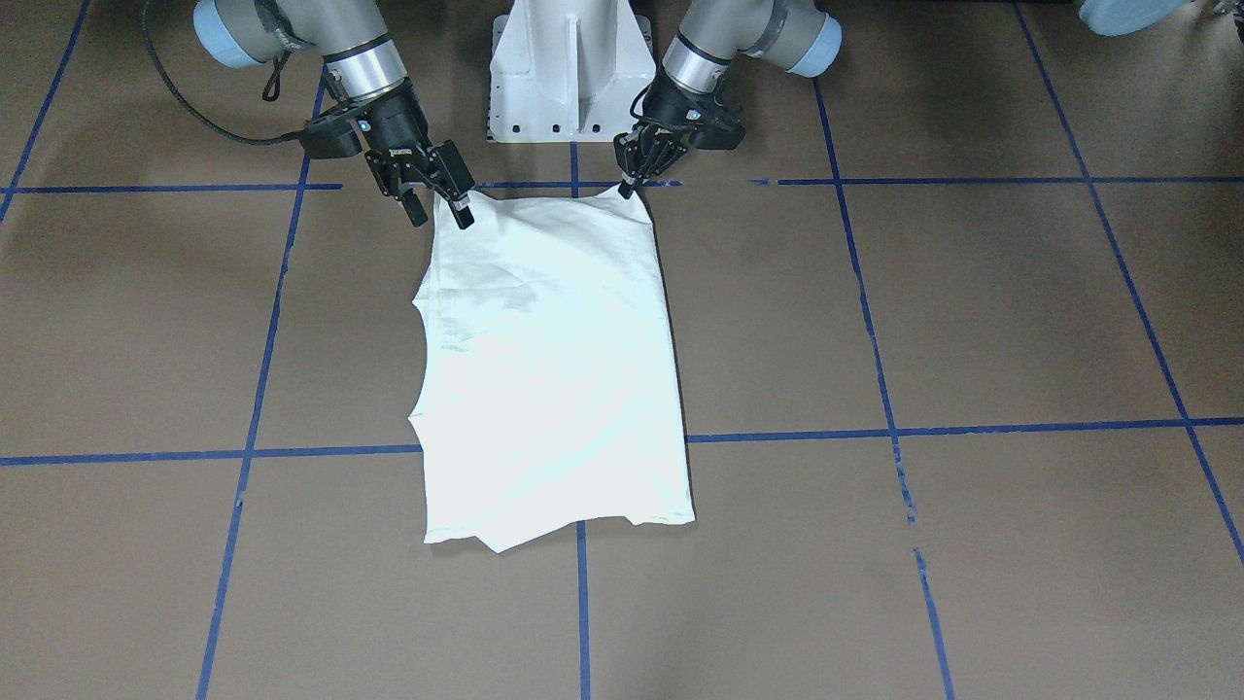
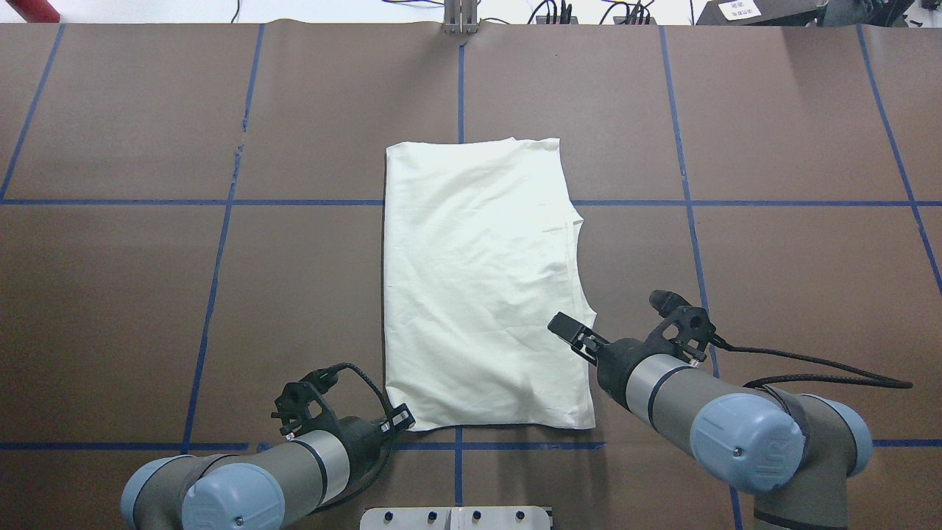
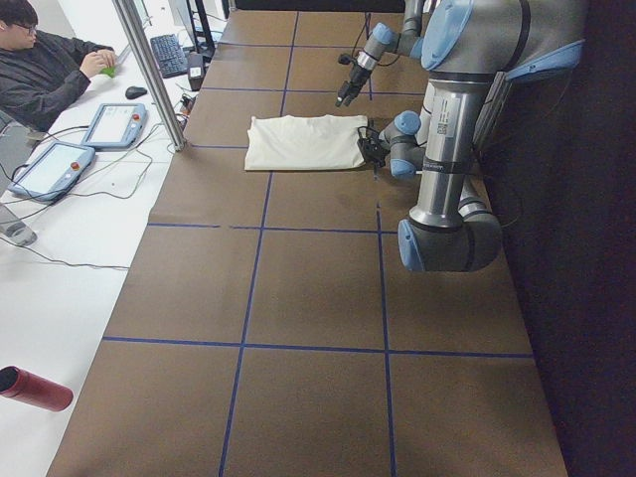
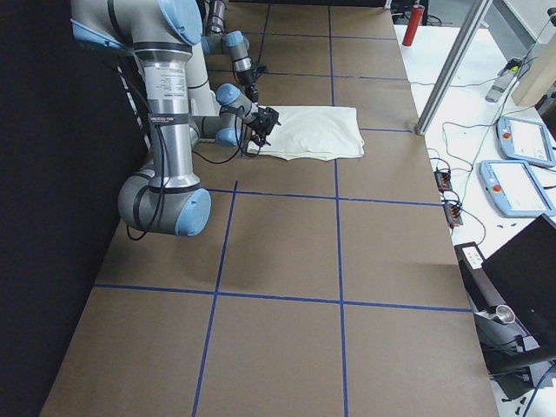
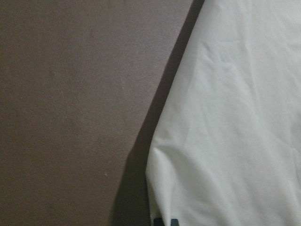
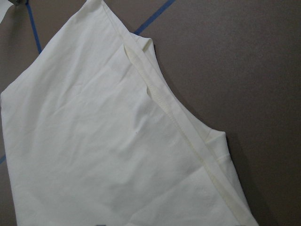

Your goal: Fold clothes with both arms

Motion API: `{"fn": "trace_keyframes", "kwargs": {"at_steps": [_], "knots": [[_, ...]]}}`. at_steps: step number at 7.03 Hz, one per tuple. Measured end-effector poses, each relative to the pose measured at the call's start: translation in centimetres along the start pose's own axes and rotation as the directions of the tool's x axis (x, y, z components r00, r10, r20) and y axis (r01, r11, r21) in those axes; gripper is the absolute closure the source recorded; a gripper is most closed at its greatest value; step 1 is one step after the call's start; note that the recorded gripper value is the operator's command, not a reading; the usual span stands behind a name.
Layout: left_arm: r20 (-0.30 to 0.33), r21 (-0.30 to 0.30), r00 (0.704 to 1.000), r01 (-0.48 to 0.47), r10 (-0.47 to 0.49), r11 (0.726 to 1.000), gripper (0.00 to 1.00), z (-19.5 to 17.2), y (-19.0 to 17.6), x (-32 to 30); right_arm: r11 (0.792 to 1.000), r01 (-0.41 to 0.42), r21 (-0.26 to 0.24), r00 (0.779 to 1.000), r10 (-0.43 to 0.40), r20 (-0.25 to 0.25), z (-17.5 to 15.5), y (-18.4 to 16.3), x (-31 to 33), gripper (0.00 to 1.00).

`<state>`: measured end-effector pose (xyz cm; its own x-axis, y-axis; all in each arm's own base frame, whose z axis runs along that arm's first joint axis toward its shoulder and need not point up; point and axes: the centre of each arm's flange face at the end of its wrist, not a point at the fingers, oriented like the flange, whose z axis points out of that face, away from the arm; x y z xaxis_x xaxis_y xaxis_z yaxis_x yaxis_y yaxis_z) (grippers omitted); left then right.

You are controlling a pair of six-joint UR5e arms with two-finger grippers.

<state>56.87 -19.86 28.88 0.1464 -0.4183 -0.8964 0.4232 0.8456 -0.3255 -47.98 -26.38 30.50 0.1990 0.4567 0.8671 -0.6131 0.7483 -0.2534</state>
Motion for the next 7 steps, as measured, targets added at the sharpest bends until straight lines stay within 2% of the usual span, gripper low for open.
{"fn": "trace_keyframes", "kwargs": {"at_steps": [1,2,3,5,7], "knots": [[-0.003,0.001,1.000,0.001,-0.001,1.000,1.00,-0.1,-0.1,0.1,0.999,-0.044,0.016,0.997,0.045,-0.067,0.4,2.1,-1.6,0.17],[-0.004,0.002,1.000,0.002,-0.002,1.000,1.00,-0.1,-0.1,0.2,0.996,-0.082,0.031,0.988,0.085,-0.130,0.6,4.5,-2.4,0.25],[-0.006,0.006,1.000,0.002,-0.002,1.000,1.00,-0.1,-0.2,0.2,0.990,-0.132,0.046,0.975,0.138,-0.173,1.0,6.2,-2.1,0.25],[-0.011,0.013,1.000,0.002,-0.002,1.000,1.00,-0.1,-0.3,0.3,0.975,-0.208,0.084,0.949,0.222,-0.222,2.6,7.9,-0.5,0.25],[-0.011,0.015,1.000,0.002,-0.002,1.000,1.00,-0.1,-0.3,0.3,0.972,-0.217,0.090,0.943,0.233,-0.238,3.2,8.6,0.2,0.23]]}}
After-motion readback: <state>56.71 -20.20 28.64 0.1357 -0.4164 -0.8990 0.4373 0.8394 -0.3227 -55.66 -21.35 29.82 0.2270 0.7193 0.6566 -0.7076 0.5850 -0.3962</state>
